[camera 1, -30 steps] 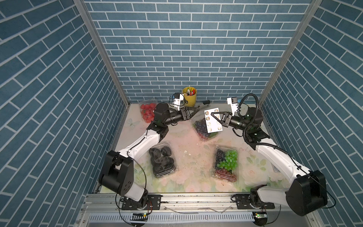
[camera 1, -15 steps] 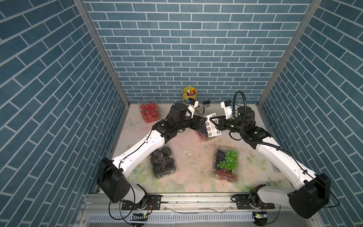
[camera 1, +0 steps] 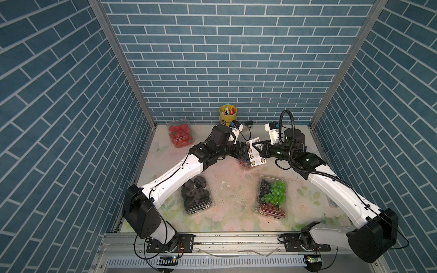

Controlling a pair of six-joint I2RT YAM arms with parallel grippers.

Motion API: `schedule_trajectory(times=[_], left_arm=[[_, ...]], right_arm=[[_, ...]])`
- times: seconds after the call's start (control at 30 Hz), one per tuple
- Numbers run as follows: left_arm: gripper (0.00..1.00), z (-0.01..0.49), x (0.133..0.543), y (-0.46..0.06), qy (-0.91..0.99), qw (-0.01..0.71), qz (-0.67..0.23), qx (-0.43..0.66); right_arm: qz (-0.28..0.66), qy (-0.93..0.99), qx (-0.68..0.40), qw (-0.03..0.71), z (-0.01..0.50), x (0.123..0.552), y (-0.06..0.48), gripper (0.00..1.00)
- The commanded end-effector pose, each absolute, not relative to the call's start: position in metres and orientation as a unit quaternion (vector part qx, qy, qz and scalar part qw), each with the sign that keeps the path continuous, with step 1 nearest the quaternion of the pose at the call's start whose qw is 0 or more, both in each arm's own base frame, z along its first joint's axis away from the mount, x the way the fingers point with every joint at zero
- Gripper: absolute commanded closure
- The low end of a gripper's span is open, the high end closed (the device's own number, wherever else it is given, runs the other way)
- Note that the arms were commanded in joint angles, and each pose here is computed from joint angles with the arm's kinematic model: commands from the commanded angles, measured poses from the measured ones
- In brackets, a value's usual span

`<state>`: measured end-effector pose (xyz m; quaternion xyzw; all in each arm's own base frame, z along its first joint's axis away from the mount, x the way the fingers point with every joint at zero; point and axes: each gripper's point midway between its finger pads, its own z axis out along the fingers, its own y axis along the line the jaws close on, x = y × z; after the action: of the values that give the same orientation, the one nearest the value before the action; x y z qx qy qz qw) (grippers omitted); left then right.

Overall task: Label fruit boxes
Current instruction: Tear off the label from the label sticker.

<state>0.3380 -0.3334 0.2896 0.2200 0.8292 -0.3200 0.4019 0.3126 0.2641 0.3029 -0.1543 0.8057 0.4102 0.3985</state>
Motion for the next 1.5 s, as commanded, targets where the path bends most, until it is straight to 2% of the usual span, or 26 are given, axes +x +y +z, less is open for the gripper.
schedule_trajectory(times=[0.0,0.37,0.73,1.07,1.47], left_arm=[[0.40,0.301,0.337,-0.341,0.818,0.409,-0.334,0.227],[0.40,0.300,0.344,-0.344,0.823,0.409,-0.328,0.219],[0.46,0.292,0.356,-0.328,0.842,0.420,-0.274,0.199],[0.46,0.289,0.356,-0.320,0.849,0.420,-0.256,0.194],[0.47,0.313,0.332,-0.335,0.812,0.417,-0.345,0.218]], right_arm=[[0.403,0.795,-0.177,0.417,0.318,0.312,0.267,1.00],[0.413,0.789,-0.193,0.411,0.320,0.305,0.276,1.00],[0.417,0.786,-0.199,0.410,0.321,0.302,0.279,1.00],[0.407,0.788,-0.198,0.418,0.322,0.302,0.274,1.00],[0.404,0.788,-0.194,0.422,0.320,0.304,0.274,1.00]])
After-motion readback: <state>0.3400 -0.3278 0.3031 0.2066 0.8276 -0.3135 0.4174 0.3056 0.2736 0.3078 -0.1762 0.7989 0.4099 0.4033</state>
